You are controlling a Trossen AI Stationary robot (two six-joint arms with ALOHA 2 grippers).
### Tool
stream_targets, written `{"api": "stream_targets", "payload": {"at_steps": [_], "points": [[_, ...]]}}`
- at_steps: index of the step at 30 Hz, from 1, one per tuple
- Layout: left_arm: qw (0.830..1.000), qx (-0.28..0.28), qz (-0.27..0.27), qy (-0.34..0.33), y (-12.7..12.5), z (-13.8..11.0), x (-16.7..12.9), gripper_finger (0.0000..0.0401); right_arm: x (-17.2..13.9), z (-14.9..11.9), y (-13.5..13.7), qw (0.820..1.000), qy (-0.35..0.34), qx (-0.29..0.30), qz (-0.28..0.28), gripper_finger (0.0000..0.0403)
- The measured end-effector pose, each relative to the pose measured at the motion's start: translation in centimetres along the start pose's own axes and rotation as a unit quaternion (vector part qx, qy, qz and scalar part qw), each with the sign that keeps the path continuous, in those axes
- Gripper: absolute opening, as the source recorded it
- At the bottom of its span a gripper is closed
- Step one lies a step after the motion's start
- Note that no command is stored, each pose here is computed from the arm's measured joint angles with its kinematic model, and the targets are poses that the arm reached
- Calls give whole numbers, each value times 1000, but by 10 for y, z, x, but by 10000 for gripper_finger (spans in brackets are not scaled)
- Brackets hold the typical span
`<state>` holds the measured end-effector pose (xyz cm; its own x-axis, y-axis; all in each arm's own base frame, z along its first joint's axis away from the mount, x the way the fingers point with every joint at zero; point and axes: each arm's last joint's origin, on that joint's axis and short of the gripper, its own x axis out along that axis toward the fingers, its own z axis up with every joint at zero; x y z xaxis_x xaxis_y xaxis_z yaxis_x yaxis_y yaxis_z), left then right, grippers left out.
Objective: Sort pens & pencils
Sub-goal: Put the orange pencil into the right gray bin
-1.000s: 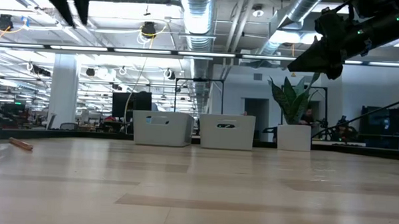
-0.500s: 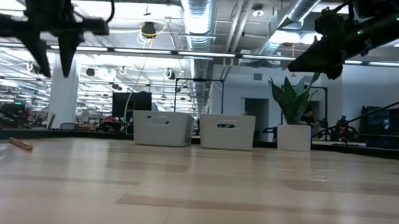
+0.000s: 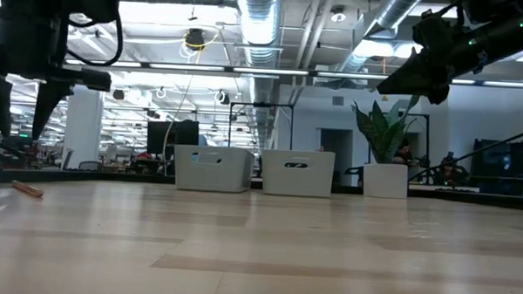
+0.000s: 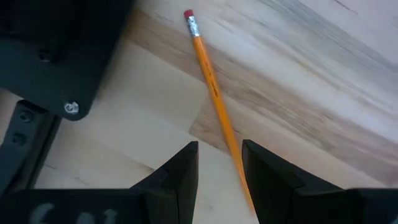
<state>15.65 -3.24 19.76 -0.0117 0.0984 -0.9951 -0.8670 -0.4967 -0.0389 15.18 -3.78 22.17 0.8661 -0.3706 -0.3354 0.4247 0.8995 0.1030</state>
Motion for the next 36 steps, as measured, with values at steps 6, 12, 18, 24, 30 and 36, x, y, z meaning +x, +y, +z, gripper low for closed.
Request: {"api": "stream_targets", "payload": {"at_steps": [6,12,18,24,30,36], "points": [[1000,-20,-17,12,1,-1,17,114,0,0,0,1000,0,0,0,66],[999,-41,3,20,5,-1,39,114,0,0,0,1000,0,-1,0,66],[999,-50,21,-2,4,1,51,114,0,0,0,1000,0,-1,0,66],[999,-46,-15,1,-6,-5,57,114,0,0,0,1000,0,-12,0,66],[999,-45,-27,2,-7,-5,56,114,0,0,0,1000,0,-13,-1,66],[999,-42,-33,-3,-8,-5,56,114,0,0,0,1000,0,-14,-1,66]]}}
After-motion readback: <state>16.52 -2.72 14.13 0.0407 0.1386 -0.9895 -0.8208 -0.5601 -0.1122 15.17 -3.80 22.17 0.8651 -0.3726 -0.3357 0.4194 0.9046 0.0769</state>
